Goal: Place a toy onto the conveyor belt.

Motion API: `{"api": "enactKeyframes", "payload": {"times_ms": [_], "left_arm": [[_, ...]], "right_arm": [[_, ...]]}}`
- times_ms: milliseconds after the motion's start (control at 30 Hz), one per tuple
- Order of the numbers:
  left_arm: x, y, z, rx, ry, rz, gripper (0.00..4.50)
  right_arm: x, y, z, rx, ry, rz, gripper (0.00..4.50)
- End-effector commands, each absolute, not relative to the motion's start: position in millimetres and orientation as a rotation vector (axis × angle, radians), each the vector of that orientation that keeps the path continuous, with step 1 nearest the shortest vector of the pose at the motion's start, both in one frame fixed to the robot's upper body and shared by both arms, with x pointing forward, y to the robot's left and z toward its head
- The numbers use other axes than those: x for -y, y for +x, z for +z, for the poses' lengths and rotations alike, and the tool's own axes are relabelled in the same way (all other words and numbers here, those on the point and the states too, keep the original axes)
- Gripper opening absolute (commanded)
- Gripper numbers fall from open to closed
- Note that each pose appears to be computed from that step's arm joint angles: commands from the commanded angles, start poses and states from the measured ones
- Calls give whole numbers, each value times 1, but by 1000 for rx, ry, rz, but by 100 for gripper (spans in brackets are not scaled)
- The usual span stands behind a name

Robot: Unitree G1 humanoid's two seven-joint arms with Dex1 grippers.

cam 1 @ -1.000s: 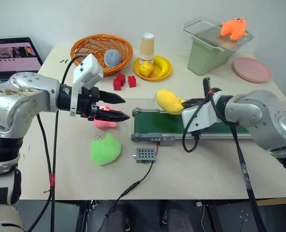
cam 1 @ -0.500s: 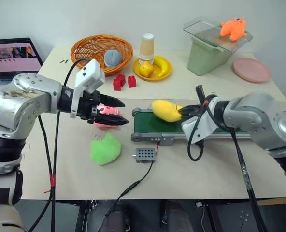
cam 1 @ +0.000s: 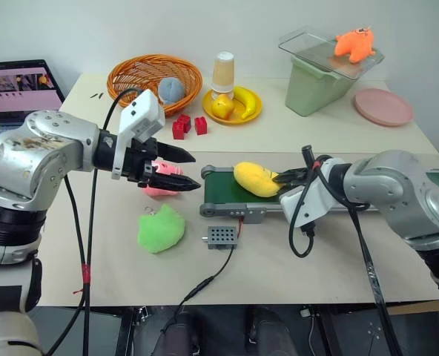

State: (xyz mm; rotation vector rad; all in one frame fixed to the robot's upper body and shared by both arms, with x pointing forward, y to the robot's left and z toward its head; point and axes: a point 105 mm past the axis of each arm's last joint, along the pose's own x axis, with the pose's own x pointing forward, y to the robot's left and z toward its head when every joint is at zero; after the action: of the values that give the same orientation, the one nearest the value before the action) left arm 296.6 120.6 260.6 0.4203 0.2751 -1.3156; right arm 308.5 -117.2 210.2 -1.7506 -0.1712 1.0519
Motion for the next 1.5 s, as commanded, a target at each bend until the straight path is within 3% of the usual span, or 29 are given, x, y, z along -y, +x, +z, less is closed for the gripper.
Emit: {"api": "enactKeyframes", "payload": {"times_ms": [33,233,600,867,1100,1300,1500], "left_arm": [[-118,296,275,-216,459,-1316,343],[-118,299,274,-216,459,-1314,343],[-116,301,273,-214,449,-1319,343],[-126,299,275,-215,454,-1311,343],[-167,309,259,-293,456,-1156,343],[-192,300,246,-372,493,-1123,343],[-197,296,242,-310,502,-1133,343]], "right_arm": [[116,305,225,204,-1725,1013,263],[111,296,240,181,-1615,1048,449],[106,271,277,110,-1379,1133,449],[110,257,309,-50,-758,1212,449],[143,276,307,-174,-350,1104,449],[146,282,298,-214,-262,1082,449],[143,276,286,-282,-182,1127,449]]}}
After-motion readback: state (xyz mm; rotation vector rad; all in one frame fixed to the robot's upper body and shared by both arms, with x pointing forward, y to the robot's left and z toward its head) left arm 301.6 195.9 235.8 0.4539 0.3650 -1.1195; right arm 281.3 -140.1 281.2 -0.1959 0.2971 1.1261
